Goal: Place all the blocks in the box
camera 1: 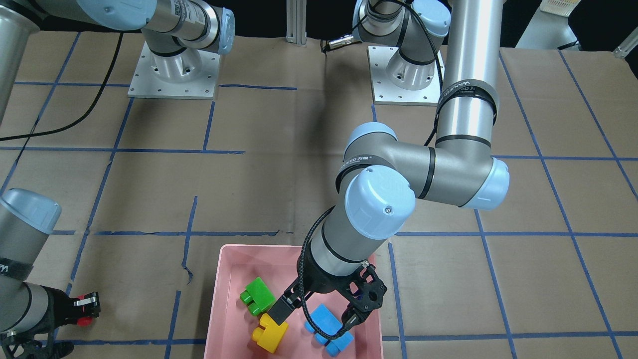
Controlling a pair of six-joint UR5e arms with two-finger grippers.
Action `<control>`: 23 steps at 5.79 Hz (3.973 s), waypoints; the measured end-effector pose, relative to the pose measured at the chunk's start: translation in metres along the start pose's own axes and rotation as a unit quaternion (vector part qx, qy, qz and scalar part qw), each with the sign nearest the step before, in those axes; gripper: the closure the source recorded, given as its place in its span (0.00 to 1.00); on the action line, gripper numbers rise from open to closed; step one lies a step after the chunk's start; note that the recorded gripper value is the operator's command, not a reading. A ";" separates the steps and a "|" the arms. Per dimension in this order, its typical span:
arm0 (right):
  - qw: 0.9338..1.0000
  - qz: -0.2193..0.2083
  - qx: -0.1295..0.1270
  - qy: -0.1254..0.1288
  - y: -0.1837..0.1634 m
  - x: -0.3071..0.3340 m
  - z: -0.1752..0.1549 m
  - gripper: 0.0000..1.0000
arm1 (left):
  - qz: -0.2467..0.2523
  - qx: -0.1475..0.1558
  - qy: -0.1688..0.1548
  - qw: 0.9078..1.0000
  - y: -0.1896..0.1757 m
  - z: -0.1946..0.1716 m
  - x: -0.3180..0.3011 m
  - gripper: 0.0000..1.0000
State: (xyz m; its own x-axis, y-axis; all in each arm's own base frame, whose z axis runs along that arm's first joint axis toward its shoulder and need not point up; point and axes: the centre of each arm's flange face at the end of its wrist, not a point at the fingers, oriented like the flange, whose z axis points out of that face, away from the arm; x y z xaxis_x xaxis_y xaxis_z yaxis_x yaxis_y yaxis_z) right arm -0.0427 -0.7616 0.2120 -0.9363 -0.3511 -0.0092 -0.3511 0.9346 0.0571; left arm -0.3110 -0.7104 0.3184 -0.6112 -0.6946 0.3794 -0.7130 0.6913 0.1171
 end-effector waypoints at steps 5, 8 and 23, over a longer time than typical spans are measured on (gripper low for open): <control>0.991 0.125 0.049 0.014 -0.026 -0.115 -0.148 0.80 | 0.196 0.056 -0.075 0.976 -0.100 -0.080 -0.085 0.01; 0.972 0.227 0.052 -0.018 -0.062 -0.277 -0.172 0.80 | 0.354 0.021 -0.178 0.918 -0.068 -0.153 -0.135 0.00; 0.977 0.211 0.022 -0.016 0.130 -0.246 -0.252 0.00 | 0.387 -0.025 -0.187 0.903 0.044 -0.271 -0.167 0.01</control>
State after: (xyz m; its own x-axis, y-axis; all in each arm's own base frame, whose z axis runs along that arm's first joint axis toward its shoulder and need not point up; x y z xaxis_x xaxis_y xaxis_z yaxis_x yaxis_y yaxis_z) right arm 0.1452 -0.5682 0.4733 -0.9973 0.0682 -0.0255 0.0677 0.9975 0.0188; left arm -0.1472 -0.5101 0.5085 -0.9995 -0.0118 0.0295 -0.0120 0.9999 -0.0053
